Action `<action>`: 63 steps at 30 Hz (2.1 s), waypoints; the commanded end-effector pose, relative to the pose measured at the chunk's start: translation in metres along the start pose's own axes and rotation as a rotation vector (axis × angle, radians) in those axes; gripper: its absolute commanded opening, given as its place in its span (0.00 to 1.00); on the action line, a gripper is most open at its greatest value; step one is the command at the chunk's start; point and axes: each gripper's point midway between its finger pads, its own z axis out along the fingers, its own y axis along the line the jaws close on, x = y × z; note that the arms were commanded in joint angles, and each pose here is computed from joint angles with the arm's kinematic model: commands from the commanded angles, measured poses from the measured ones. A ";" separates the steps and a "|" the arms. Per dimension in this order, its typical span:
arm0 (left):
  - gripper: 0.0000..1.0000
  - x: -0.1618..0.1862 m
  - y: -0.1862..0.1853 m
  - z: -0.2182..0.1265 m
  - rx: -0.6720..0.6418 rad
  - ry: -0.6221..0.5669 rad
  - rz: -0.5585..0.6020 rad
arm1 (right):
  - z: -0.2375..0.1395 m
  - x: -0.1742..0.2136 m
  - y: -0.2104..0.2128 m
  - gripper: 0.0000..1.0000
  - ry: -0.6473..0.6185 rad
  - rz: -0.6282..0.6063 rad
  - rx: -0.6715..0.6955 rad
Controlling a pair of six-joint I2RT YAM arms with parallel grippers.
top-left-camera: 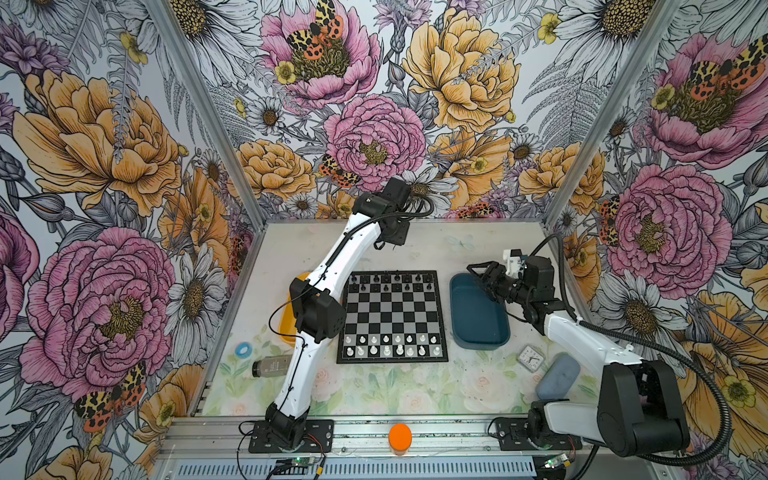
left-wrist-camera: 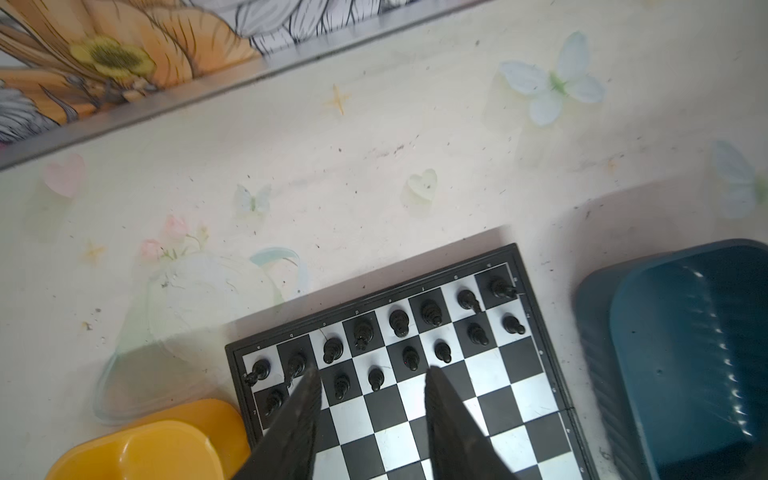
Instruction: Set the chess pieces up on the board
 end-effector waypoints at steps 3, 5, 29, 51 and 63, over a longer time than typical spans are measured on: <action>0.44 -0.033 0.005 -0.071 -0.066 -0.189 0.050 | -0.014 -0.009 0.024 0.64 -0.042 -0.073 -0.020; 0.44 -0.037 0.002 -0.087 -0.073 -0.223 0.069 | -0.017 -0.010 0.028 0.65 -0.045 -0.088 -0.017; 0.80 0.022 0.069 -0.260 -0.034 -0.907 -0.105 | -0.043 -0.025 0.073 0.80 -0.060 -0.283 0.035; 0.99 0.171 0.206 -0.180 -0.532 -0.939 -0.384 | -0.134 -0.100 0.023 1.00 -0.526 -0.809 0.695; 0.99 0.199 0.219 -0.103 -0.568 -0.854 -0.352 | -0.107 -0.083 -0.049 1.00 -0.660 -1.003 0.684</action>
